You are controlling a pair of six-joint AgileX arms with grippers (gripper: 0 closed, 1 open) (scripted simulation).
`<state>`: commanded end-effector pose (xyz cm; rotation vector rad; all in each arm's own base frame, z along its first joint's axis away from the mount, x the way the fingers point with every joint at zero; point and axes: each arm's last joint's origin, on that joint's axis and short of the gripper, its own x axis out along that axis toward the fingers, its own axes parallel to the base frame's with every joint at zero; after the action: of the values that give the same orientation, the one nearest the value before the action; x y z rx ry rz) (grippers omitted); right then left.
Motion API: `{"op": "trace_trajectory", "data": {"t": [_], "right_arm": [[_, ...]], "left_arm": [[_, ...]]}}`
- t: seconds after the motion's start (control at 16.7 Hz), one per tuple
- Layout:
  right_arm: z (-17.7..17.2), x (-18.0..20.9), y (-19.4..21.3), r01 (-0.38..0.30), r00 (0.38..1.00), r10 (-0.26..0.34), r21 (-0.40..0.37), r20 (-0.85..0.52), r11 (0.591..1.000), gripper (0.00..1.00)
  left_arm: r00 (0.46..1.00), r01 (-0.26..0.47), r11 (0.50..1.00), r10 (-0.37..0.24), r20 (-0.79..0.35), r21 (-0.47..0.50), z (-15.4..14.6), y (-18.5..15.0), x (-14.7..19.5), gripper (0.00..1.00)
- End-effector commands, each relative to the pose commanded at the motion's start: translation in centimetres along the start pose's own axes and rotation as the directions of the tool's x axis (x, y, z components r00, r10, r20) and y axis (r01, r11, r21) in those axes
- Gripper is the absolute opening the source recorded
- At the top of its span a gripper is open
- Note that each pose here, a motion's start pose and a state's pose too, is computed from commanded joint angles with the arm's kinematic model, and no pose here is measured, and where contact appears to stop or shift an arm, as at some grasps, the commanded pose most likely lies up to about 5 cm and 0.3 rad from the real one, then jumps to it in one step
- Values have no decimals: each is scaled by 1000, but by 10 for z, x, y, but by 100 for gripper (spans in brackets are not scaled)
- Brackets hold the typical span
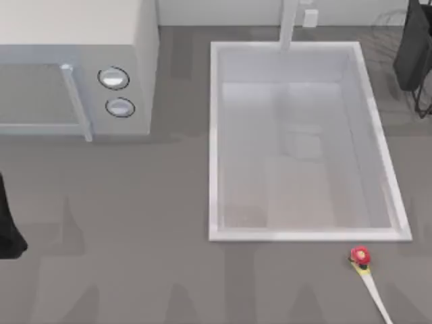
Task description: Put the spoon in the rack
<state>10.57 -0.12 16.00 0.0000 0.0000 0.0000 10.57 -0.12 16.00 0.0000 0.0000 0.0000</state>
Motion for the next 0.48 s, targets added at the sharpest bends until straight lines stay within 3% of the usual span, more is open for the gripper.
{"op": "trace_trajectory", "data": {"t": [0.24, 0.48], "right_arm": [[3, 1, 2, -16, 999, 16, 13, -33, 1000, 100], [15, 6, 10, -69, 970, 81, 57, -229, 996, 100]], "left_arm": [[1000, 0, 1000, 0, 0, 0, 0, 0, 0, 100], [1000, 0, 1000, 0, 0, 0, 0, 0, 0, 100]]}}
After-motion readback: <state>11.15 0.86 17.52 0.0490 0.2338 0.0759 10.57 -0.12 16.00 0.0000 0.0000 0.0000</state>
